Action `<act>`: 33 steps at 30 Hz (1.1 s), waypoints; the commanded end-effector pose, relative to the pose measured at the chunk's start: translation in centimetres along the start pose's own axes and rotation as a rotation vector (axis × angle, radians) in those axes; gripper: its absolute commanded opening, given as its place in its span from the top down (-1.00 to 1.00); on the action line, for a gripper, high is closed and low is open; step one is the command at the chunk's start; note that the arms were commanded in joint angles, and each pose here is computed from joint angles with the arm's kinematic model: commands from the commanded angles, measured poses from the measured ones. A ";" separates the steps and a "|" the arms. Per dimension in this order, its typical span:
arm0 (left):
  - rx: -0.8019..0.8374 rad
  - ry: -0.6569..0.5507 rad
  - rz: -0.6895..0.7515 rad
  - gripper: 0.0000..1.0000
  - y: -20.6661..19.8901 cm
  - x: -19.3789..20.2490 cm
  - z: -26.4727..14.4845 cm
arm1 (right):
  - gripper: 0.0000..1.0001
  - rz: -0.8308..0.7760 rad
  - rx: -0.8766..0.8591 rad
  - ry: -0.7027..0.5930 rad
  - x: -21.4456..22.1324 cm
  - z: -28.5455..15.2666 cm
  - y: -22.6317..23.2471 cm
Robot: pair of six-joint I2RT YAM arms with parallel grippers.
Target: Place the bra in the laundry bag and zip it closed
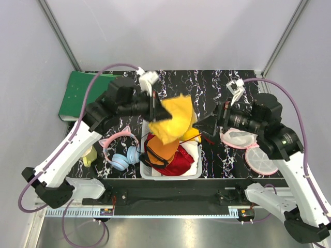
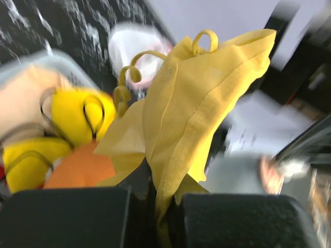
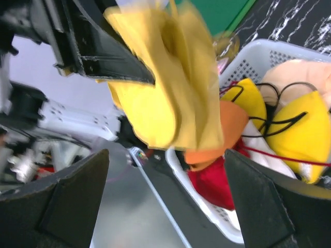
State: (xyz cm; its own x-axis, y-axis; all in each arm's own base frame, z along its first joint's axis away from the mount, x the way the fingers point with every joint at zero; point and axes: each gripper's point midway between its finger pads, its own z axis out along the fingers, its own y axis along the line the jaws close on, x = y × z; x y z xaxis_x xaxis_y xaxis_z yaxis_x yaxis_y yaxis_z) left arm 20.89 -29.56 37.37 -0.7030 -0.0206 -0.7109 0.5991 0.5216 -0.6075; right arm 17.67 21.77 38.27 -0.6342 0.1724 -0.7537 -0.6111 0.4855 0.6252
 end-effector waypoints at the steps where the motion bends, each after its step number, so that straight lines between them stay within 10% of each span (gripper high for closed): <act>1: 0.204 0.241 0.200 1.00 -2.6 7.1 -1.8 | -0.99 -0.228 -0.048 0.165 2.8 -2.3 0.7; 16: 0.405 0.493 0.349 1.00 -7.1 14.0 -1.3 | -0.83 -0.136 -0.468 0.457 7.5 -2.8 6.8; 33: 0.439 0.487 0.443 1.00 -8.6 12.4 -0.8 | -0.30 -0.035 -0.414 0.576 11.5 -0.5 5.0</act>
State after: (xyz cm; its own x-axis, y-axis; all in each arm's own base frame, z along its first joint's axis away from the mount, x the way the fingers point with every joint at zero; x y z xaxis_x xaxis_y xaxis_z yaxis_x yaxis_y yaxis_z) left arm 6.54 -32.67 30.88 -0.4571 0.6109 -0.6464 0.8544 0.0996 -0.5099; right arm 6.62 25.38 33.87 -0.6813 -0.3773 -0.6273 -0.6923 0.0538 0.7196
